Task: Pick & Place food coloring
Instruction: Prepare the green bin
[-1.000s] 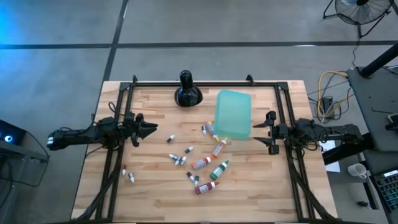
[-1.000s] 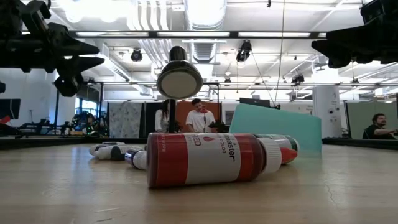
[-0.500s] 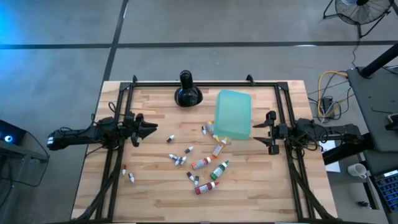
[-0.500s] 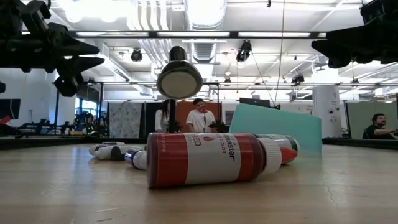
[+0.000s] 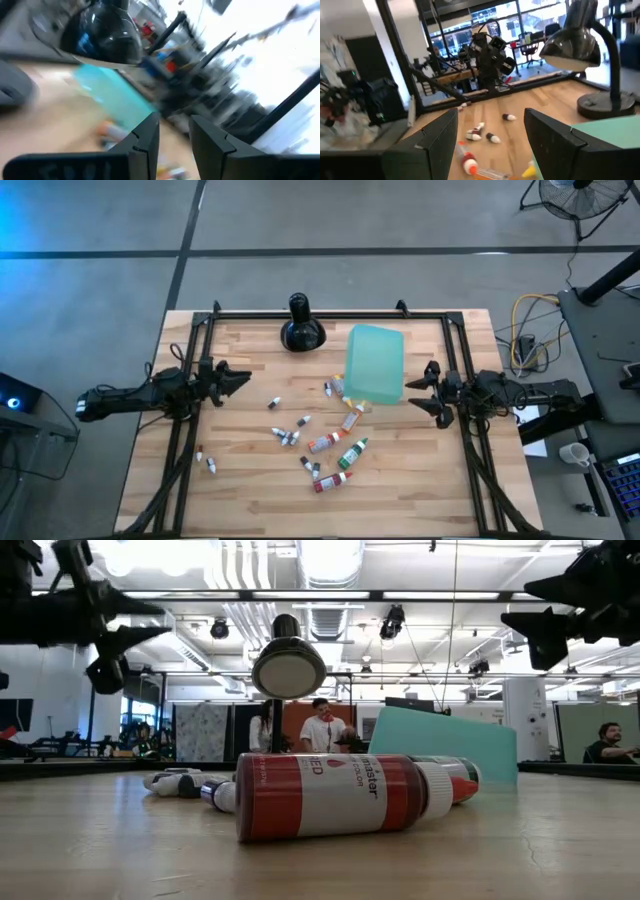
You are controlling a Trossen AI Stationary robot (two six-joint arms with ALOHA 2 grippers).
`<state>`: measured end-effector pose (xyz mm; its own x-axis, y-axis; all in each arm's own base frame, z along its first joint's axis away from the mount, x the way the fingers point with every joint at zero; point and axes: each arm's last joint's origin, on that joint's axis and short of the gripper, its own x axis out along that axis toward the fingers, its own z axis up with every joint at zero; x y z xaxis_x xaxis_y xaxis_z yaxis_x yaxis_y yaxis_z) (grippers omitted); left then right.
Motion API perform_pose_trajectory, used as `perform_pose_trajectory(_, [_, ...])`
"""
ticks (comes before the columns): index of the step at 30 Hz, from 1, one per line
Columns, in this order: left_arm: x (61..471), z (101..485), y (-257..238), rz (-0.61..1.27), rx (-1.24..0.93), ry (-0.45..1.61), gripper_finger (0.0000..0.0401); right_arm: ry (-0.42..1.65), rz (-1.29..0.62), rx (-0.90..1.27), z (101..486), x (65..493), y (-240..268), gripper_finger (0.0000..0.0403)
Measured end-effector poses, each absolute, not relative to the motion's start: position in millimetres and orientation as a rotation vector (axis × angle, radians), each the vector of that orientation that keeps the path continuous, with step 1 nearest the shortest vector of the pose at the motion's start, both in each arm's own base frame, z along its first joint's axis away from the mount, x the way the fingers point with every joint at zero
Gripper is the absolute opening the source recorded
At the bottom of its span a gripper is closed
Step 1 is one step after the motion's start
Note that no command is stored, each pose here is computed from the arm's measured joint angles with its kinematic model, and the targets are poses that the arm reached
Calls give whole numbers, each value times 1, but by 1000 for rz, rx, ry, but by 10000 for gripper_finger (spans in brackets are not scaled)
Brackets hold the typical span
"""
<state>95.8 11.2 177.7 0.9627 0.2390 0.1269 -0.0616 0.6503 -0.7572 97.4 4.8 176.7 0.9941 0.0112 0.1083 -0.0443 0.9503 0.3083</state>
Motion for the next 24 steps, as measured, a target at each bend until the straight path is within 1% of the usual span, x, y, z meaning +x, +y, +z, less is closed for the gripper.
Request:
perform_pose_trajectory(2, [95, 181, 11, 132, -1049, -274, 80, -124, 35, 373, 178, 97, 5, 219])
perform_pose_trajectory(4, [95, 182, 12, 132, -1137, -303, 80, -159, 44, 414, 182, 97, 5, 219])
perform_pose_trajectory(10, [95, 182, 15, 236, -1144, -365, 80, -380, 88, 426, 203, 91, 4, 219])
perform_pose_trajectory(16, [92, 185, 20, 370, -1190, -510, 80, -597, 73, 245, 221, 81, 4, 219])
perform_pose_trajectory(20, [88, 198, 20, 309, -1182, -643, 80, -699, 57, 175, 228, 75, 3, 219])
perform_pose_trajectory(24, [83, 213, 20, 238, -1139, -768, 80, -697, 47, 167, 228, 75, 3, 219])
